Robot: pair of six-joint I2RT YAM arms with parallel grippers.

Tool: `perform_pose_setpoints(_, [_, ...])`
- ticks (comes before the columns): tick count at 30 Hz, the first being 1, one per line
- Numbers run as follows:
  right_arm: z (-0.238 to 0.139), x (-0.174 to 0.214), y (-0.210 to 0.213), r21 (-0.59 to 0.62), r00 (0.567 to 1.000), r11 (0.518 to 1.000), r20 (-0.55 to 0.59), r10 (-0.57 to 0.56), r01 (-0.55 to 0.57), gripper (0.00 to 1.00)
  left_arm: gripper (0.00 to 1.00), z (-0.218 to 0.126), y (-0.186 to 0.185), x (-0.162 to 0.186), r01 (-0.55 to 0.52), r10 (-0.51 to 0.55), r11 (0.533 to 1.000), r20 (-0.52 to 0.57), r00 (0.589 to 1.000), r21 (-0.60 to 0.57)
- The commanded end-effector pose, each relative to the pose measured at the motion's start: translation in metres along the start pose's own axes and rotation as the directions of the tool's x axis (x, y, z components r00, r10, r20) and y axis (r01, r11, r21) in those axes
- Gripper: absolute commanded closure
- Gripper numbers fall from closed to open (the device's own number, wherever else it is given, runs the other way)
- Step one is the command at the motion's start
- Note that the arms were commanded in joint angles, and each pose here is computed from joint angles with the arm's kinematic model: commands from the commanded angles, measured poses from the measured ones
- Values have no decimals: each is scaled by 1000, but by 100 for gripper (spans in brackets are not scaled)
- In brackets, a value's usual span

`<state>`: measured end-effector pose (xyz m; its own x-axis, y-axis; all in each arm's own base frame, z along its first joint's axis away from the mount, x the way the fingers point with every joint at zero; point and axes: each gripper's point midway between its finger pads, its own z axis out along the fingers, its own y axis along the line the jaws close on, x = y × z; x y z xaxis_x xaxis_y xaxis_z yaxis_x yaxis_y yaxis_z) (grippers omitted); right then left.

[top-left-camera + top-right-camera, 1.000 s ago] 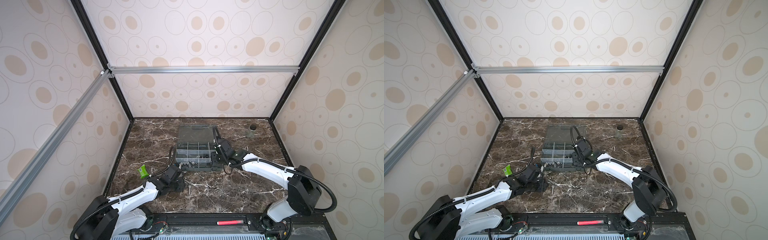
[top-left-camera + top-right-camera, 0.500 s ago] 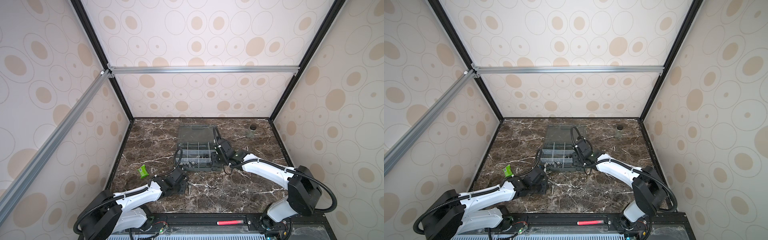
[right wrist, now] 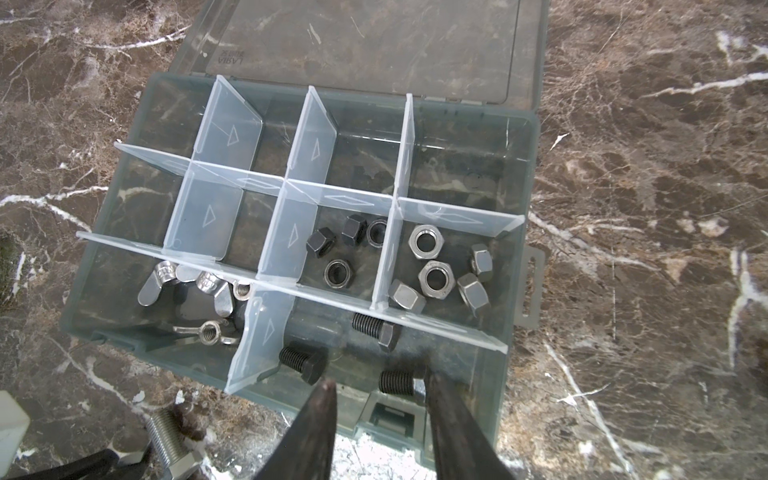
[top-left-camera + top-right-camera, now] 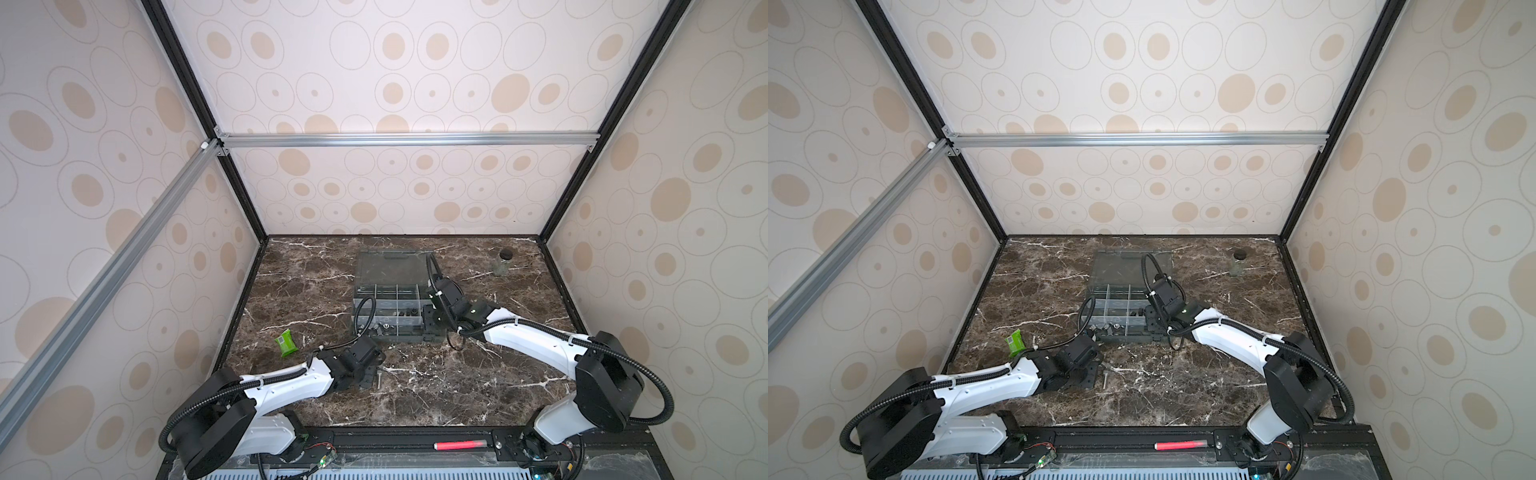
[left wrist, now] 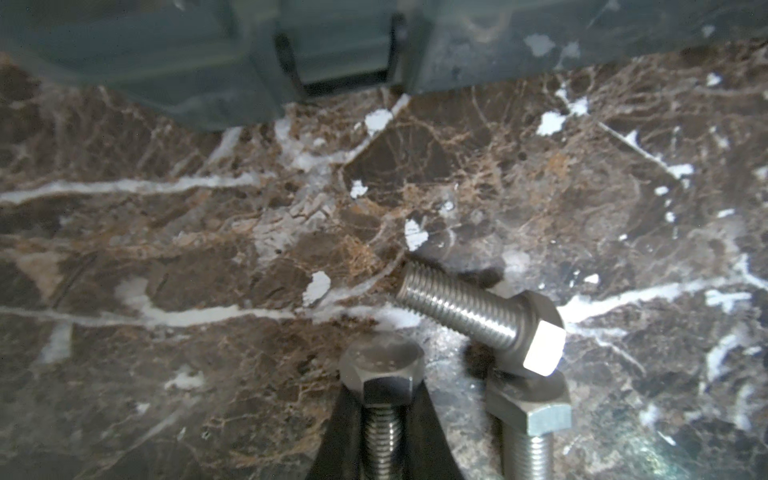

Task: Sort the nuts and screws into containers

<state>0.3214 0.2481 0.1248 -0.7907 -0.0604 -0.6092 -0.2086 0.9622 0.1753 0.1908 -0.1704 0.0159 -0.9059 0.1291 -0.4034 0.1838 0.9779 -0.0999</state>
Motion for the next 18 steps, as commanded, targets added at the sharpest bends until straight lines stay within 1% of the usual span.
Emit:
perform_pose_setpoints(1, [-6, -1, -6, 11, 1000, 1000, 14, 17, -17, 60, 94, 1, 11, 13, -23, 20, 998, -55, 998, -59])
perform_pose_setpoints(5, [-8, -3, -6, 13, 1000, 1000, 18, 12, -12, 59, 95, -15, 1, -10, -35, 35, 999, 9, 999, -37])
perform_pose_setpoints(8, [-11, -5, -7, 18, 1000, 1000, 22, 5, -6, 59, 95, -38, -13, -43, -49, 50, 999, 96, 994, -5])
perform_pose_setpoints(12, [-14, -6, -10, 25, 999, 1000, 32, 6, -7, 59, 94, -67, -23, -90, -64, 62, 998, 214, 975, 4])
perform_pose_setpoints(16, [-17, -7, -11, 20, 999, 1000, 49, 18, -19, 59, 93, -76, -27, -137, -54, 45, 998, 312, 949, 20])
perform_pose_setpoints(18, [-18, -6, -11, 17, 998, 1000, 50, 26, -27, 59, 93, -75, -31, -164, -52, 34, 998, 355, 934, 39])
